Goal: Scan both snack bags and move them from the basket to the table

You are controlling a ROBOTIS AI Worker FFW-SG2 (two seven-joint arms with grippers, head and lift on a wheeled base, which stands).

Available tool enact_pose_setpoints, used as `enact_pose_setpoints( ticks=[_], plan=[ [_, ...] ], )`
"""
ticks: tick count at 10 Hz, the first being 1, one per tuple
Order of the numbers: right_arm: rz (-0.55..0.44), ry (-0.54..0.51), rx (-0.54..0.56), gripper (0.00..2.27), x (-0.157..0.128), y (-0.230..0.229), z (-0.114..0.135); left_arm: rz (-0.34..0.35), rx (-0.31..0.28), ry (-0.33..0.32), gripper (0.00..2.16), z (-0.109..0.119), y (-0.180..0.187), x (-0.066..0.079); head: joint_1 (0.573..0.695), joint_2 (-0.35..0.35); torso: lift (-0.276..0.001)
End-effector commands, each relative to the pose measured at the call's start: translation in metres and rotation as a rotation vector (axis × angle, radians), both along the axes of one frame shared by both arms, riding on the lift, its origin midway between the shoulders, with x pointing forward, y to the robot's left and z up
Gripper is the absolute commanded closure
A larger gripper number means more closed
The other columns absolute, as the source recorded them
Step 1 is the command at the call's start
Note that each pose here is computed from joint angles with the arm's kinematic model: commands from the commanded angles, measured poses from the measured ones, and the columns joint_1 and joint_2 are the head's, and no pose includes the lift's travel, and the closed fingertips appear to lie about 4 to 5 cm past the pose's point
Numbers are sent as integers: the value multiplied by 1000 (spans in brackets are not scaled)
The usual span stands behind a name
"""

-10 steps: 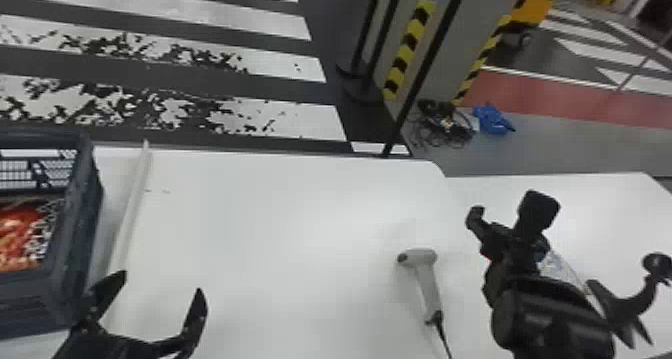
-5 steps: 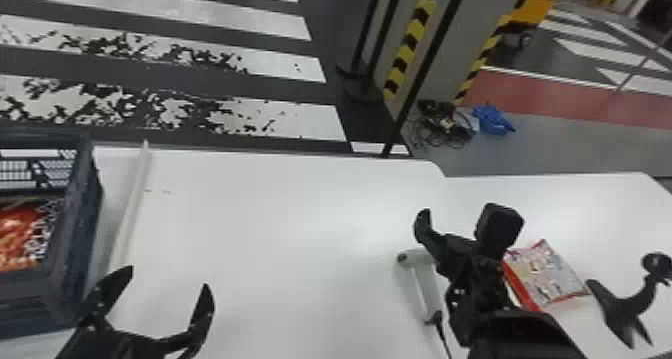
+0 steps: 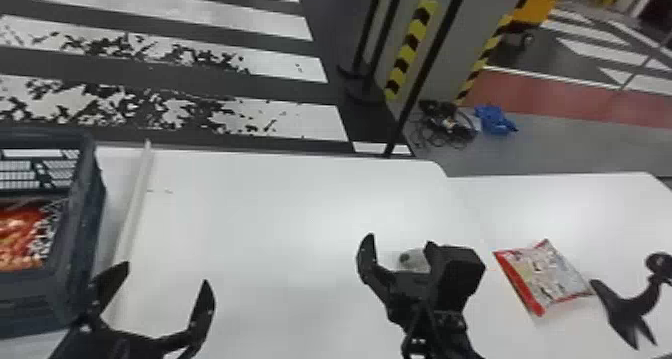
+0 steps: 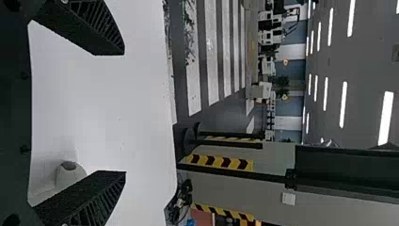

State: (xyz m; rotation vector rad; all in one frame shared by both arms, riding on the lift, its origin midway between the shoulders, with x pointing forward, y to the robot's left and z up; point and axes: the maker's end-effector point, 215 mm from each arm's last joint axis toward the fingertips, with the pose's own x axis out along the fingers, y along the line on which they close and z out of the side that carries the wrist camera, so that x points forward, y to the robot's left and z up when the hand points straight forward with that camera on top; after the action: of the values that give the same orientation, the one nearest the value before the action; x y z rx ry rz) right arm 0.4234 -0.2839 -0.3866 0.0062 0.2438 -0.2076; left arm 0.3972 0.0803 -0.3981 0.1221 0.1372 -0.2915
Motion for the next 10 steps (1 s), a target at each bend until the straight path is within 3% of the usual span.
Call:
enact_pose_setpoints(
  ticks=[1, 3, 5, 7, 10],
  plan=[
    [23, -31, 15, 9, -10, 20, 5, 16, 13, -11, 66, 19, 16, -6, 695, -281, -98],
    [23, -52, 14, 9, -16, 23, 6, 2, 47, -3, 63, 47, 43, -10, 695, -238, -98],
    [15, -56, 16, 9, -21, 20, 2, -26, 76, 62, 56, 50, 71, -16, 695, -201, -98],
    [15, -59, 14, 9, -26, 17, 0, -17, 33, 79, 56, 64, 107, -19, 695, -170, -98],
    [21, -54, 9, 9, -29, 16, -3, 86, -19, 59, 76, 92, 171, 2, 695, -93, -98]
  ],
)
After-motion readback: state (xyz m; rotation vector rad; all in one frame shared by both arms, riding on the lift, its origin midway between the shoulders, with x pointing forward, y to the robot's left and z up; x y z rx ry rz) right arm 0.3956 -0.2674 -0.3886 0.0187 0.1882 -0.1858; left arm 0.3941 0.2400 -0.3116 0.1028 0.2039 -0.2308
